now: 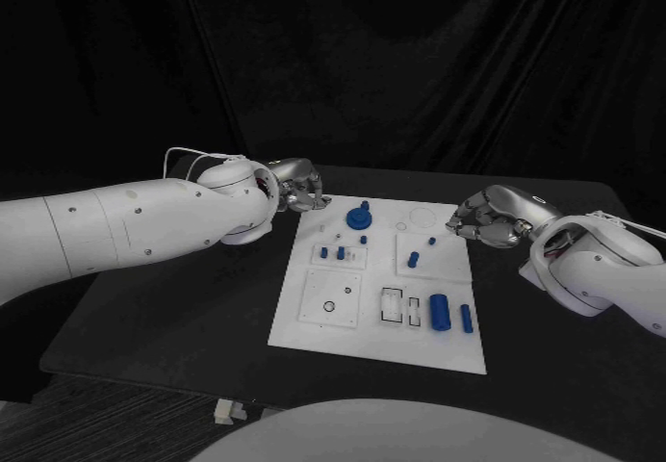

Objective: Assemble the parts on the task board

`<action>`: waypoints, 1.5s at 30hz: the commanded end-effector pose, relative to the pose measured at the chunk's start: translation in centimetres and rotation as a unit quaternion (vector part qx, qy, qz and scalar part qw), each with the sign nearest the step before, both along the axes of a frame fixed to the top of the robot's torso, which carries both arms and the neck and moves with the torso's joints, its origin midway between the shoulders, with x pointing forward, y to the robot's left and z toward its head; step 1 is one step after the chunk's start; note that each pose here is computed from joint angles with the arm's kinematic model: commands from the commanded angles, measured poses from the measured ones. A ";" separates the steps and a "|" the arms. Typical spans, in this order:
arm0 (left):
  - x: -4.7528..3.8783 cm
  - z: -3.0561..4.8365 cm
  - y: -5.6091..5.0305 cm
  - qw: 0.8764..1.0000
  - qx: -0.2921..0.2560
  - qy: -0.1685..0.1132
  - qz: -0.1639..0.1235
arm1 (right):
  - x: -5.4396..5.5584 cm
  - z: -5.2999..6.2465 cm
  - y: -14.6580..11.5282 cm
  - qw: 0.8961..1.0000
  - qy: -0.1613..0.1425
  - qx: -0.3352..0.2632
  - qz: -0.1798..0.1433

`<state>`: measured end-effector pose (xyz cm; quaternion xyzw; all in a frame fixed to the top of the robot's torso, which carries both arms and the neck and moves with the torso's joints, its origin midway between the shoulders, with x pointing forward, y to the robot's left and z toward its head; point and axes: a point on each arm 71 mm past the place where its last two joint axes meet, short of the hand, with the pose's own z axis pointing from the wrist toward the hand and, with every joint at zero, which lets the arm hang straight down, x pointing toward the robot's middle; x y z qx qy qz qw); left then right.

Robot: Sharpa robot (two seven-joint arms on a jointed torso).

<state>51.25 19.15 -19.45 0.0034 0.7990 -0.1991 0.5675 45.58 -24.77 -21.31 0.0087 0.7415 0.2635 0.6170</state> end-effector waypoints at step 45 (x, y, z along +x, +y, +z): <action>-0.67 -5.53 -7.7 0.938 0.077 -0.138 -0.309 | -0.5 0.8 0.1 0.998 -0.051 0.036 0.016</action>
